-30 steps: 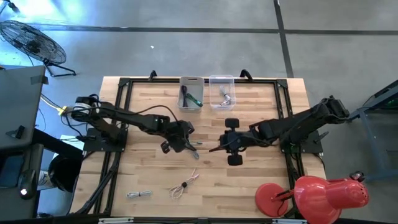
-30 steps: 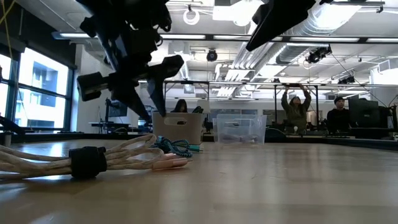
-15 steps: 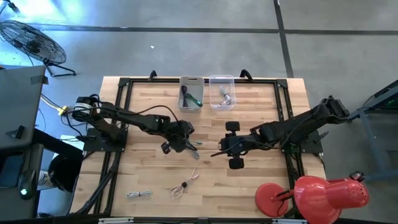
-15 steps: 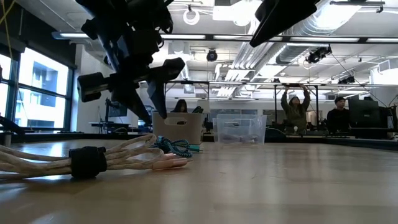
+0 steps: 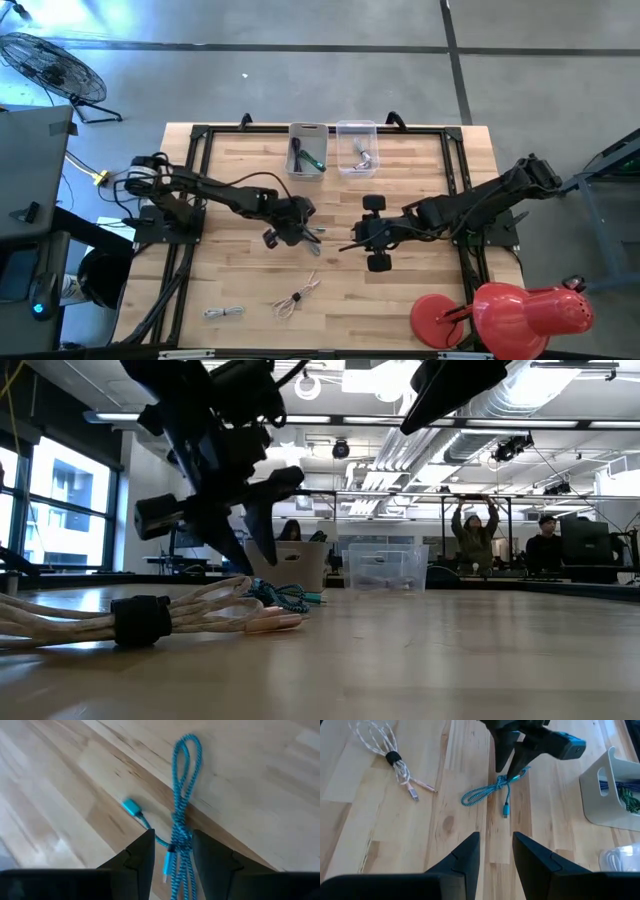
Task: Pick & Place USB Port
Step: Put the blue and black charger cable into the gray bin
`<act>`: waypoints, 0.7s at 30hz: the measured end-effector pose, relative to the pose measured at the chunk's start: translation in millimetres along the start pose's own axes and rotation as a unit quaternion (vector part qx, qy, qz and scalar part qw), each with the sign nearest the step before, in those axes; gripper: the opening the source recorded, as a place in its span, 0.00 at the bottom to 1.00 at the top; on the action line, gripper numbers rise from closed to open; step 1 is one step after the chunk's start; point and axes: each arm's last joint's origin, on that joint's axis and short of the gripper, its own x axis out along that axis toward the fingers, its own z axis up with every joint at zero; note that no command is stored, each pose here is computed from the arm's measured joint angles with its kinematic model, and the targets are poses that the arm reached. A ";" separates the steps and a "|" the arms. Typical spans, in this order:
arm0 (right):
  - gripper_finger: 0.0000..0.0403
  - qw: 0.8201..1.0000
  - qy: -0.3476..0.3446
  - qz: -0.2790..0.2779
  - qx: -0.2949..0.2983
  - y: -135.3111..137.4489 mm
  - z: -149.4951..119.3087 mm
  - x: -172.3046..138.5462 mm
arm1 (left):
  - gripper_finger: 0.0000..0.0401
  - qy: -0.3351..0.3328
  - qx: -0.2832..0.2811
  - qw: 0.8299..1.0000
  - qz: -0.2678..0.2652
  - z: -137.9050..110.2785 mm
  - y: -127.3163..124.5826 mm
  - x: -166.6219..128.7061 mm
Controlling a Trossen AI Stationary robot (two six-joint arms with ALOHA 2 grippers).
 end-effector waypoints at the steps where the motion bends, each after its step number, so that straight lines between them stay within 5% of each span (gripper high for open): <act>1: 0.27 1.000 0.000 0.000 0.000 0.0 0.0 0.0 | 0.32 0.005 0.000 1.000 -0.005 -0.9 -1.1 1.1; 15: 0.27 1.000 -0.003 0.002 0.003 0.2 0.7 0.0 | 0.31 0.017 -0.005 1.000 -0.018 -6.0 -5.4 28.9; 21: 0.27 1.000 -0.006 0.006 0.005 0.5 1.3 0.0 | 0.08 0.055 -0.032 0.998 0.018 -12.5 0.2 34.6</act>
